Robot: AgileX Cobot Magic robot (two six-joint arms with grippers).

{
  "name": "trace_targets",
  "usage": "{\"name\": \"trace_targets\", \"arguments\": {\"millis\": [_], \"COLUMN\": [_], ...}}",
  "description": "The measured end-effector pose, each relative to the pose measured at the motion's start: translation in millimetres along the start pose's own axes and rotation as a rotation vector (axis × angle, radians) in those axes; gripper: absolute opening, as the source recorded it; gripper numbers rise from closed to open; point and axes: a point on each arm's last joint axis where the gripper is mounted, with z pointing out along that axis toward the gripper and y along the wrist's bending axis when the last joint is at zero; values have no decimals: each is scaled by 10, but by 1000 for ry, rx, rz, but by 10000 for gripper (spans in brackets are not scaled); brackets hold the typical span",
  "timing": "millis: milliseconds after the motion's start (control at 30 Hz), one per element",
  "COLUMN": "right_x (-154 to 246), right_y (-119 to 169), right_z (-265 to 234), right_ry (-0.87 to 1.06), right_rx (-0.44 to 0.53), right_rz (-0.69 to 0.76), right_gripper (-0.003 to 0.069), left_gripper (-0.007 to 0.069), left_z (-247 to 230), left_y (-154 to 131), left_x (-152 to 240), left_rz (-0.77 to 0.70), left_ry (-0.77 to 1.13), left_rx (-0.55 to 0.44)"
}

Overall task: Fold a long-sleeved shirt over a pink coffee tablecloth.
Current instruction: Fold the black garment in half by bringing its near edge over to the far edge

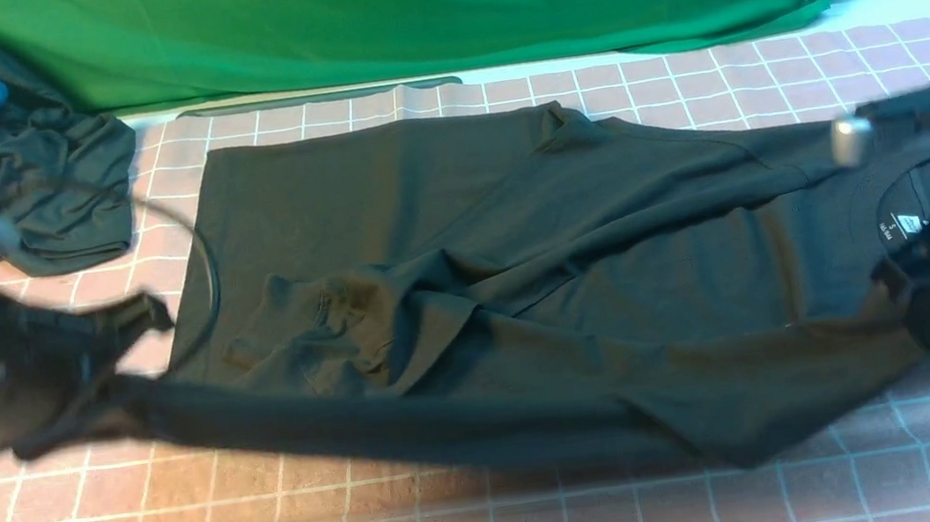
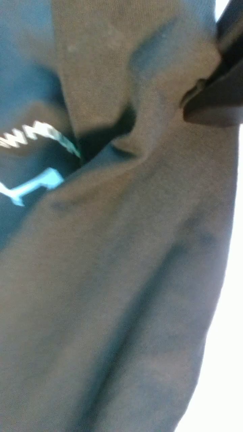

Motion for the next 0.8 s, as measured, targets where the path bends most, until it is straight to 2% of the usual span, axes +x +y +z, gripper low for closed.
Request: {"name": "trace_targets", "arguments": {"millis": [100, 333, 533, 700, 800], "right_x": [-138, -690, -1142, -1430, -1640], "right_y": [-13, -100, -315, -413, -473], "right_z": [-25, -3, -62, -33, 150], "right_ry": [1, -18, -103, -157, -167], "right_rx": [1, 3, 2, 3, 2], "right_rz": [1, 9, 78, 86, 93], "right_gripper": [67, 67, 67, 67, 67], "left_gripper": [45, 45, 45, 45, 45], "left_z": [62, 292, 477, 638, 837], "left_y": [-104, -434, -683, -778, -831], "left_x": [-200, -1026, -1525, -1812, -1969], "left_rz": [-4, -69, -62, -68, -80], "left_ry": [2, -19, -48, -81, -89], "left_rx": [-1, 45, 75, 96, 102]}}
